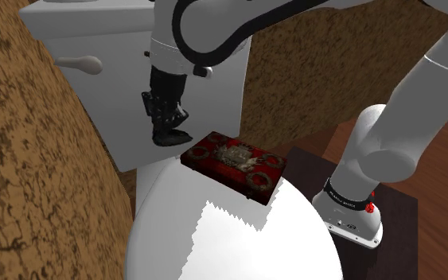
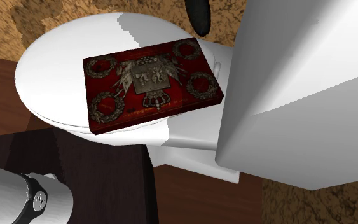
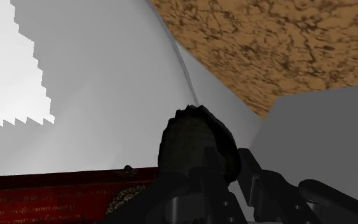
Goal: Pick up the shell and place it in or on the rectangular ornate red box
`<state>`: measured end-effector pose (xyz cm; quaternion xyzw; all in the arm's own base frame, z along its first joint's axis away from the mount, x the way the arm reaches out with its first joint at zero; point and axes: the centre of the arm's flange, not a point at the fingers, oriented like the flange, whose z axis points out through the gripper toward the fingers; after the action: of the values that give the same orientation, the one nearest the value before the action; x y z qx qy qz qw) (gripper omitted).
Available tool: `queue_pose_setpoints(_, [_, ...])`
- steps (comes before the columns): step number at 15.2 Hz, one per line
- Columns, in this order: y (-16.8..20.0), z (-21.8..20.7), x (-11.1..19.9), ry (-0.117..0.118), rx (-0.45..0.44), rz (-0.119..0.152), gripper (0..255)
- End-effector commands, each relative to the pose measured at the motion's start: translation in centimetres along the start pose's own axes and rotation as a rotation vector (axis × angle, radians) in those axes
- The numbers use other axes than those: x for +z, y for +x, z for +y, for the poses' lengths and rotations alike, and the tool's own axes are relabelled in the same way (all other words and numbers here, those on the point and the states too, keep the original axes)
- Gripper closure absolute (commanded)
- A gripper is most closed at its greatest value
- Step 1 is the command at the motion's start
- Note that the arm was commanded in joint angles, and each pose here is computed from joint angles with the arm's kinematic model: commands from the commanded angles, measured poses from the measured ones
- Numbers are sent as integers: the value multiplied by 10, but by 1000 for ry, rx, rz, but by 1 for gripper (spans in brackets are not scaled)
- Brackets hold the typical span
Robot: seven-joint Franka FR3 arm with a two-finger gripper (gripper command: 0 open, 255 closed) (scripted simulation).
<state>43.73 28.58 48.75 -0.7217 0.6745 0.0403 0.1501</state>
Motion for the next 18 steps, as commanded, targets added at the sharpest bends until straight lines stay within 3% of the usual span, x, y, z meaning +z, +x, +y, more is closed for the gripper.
queue_pose_setpoints(1, [17,19,-6,1,1,-1,255])
queue_pose_setpoints(14, [107,154,-51,1,1,-1,255])
queue_pose_setpoints(18, [113,158,-31,1,1,-1,255])
